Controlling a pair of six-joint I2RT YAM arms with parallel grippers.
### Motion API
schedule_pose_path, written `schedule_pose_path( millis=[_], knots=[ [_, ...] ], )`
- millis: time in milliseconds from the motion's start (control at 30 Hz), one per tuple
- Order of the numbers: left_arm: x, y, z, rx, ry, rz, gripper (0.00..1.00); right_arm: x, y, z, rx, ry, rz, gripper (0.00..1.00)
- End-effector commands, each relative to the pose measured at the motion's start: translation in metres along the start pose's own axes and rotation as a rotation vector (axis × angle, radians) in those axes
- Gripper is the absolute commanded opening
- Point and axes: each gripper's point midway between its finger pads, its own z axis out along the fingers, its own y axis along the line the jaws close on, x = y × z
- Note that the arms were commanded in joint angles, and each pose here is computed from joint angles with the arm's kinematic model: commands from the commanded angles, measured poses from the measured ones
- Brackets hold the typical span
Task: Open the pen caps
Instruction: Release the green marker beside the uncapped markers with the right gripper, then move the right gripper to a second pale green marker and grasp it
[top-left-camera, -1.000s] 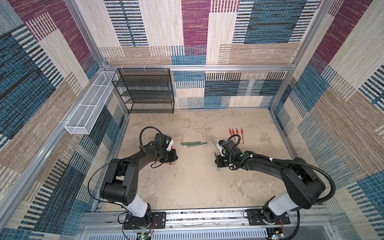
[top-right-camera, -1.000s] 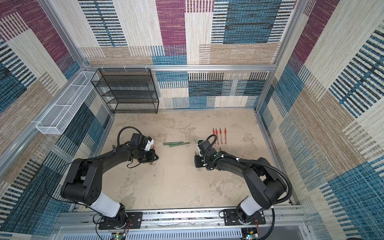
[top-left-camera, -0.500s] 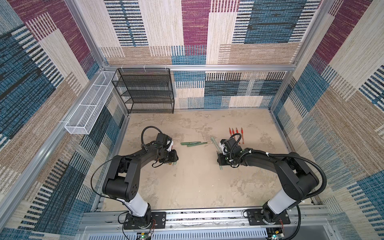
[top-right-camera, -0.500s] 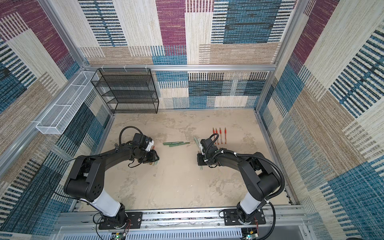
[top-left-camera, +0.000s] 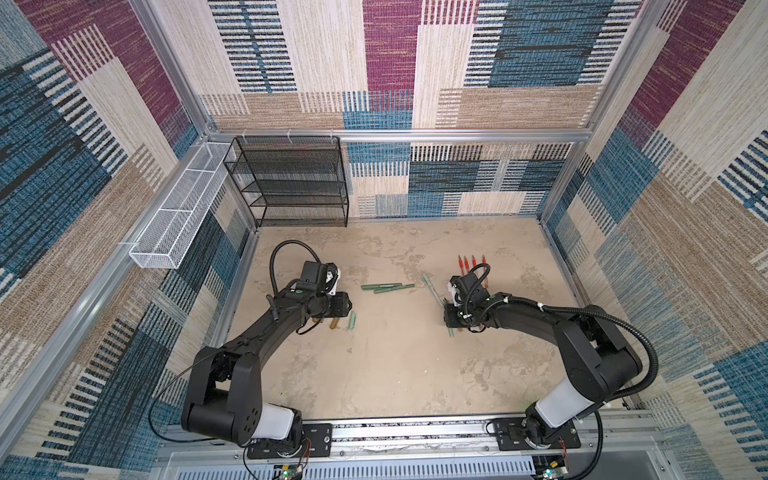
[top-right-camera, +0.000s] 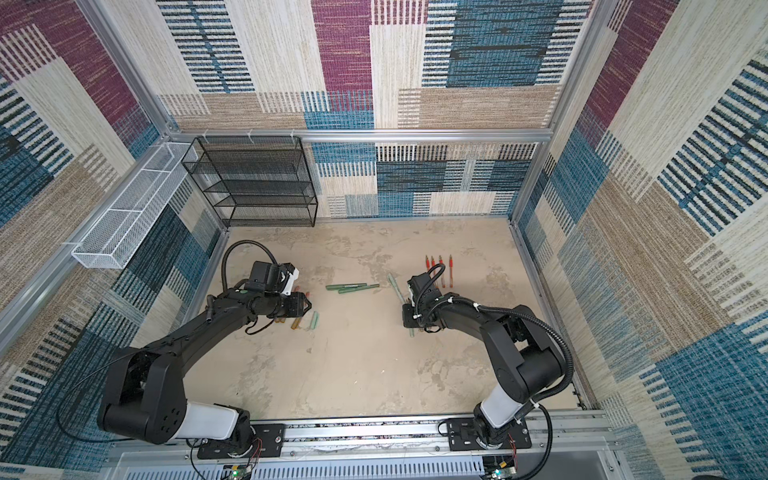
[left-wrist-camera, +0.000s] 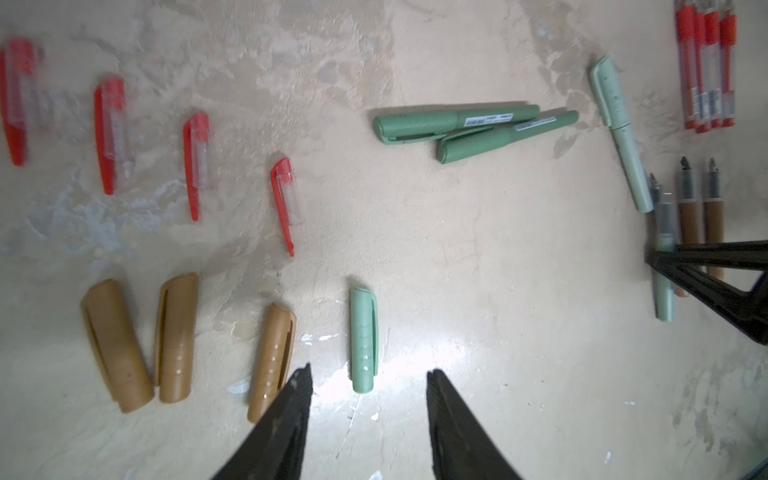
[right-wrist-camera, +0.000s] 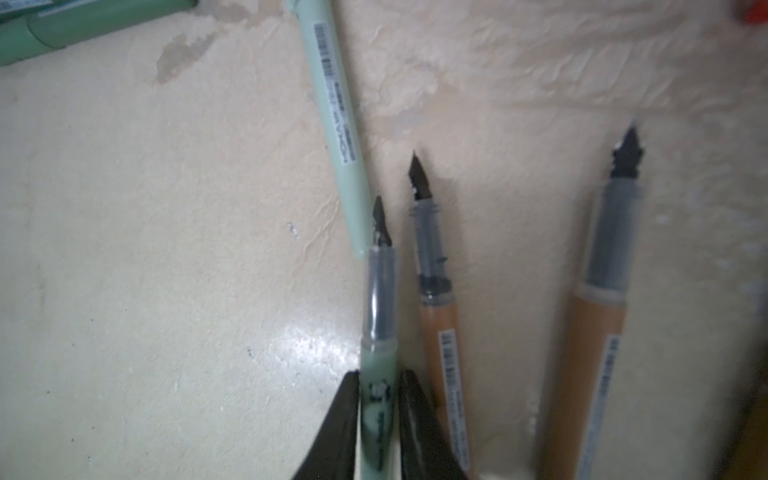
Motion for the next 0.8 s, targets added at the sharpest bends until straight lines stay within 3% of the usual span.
schedule_pose_path(
  millis=[0, 400, 767],
  knots=[
    [-0.011, -0.001, -0.014, 0.007, -0.067, 0.047, 0.54, 0.003, -0.007, -0.004, 0.044, 0.026, 0.005, 0.27],
    [-0.033, -0.001, -0.058, 0.048, -0.218, 0.066, 0.66, -0.063, 0.03, -0.039, -0.037, -0.089, -0.022, 0.3],
    [-0.049, 0.022, -0.092, 0.01, -0.326, 0.004, 0.76, -0.089, 0.033, 0.008, 0.012, -0.027, -0.07, 0.32]
  ],
)
